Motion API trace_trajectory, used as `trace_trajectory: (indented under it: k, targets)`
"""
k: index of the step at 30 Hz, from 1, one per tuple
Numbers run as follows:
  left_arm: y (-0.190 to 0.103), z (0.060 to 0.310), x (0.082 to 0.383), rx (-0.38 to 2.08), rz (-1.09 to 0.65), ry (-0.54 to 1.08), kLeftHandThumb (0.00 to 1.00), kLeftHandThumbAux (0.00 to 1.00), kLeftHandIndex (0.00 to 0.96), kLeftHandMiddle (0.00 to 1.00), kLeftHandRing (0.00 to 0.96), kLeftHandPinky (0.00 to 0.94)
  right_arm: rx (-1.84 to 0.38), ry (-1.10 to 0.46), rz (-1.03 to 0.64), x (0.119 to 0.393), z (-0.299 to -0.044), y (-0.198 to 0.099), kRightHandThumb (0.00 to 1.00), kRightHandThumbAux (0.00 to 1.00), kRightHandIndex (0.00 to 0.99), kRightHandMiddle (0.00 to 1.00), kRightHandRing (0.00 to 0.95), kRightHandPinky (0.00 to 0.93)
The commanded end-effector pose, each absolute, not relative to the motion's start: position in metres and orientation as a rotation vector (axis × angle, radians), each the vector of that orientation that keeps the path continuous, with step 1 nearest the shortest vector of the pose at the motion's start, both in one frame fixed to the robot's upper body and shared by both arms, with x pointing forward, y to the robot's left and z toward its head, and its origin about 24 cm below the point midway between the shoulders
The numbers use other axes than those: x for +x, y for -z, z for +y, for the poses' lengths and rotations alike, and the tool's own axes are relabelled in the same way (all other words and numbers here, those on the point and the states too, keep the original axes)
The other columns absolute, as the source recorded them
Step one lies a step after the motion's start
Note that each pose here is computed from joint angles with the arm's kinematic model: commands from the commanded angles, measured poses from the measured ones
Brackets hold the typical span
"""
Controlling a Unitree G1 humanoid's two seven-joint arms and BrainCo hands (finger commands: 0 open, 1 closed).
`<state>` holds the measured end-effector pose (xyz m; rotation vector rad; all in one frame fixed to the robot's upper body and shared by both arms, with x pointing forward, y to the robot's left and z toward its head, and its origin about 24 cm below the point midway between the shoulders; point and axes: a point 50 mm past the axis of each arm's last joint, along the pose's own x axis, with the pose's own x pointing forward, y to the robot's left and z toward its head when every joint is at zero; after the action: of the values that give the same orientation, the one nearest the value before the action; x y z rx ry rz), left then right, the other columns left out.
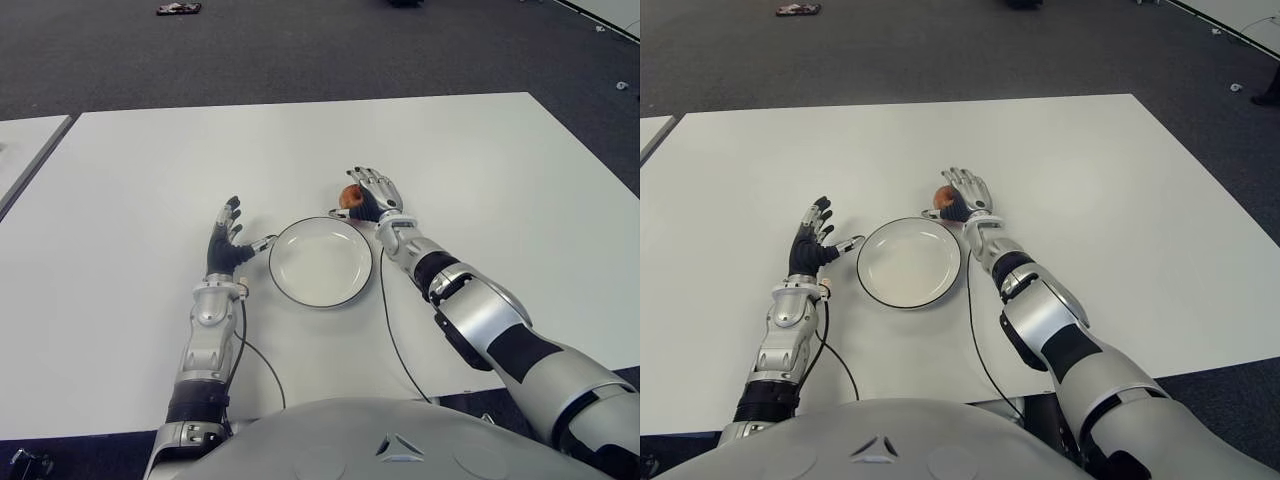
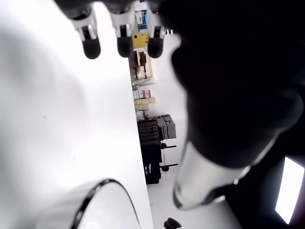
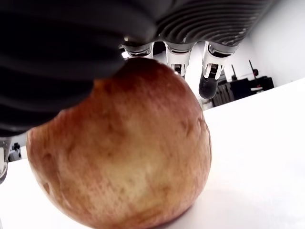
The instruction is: Put the apples into the plate.
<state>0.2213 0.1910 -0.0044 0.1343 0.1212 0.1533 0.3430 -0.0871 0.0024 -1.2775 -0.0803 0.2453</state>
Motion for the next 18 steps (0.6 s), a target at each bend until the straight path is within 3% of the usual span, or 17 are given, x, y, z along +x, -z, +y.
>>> trace_trajectory:
  k: [1, 18]
  targets:
    - [0.0047, 0.1912, 0.2211, 0.131, 0.125, -0.154, 0.000, 0.211, 0.000, 0.000, 0.000, 0.000, -1.282, -0.272, -0.059, 0.3388, -0.0875, 0.0040, 0.065, 0.396, 0.000, 0.000, 0.000, 0.000]
    - [0.0030, 0.1917, 0.2216, 0.125, 0.132, -0.162, 0.000, 0.225, 0.000, 0.000, 0.000, 0.000, -1.292, -0.279, -0.042, 0.3383, -0.0912, 0.0061, 0.056, 0.405, 0.000, 0.000, 0.000, 0.000]
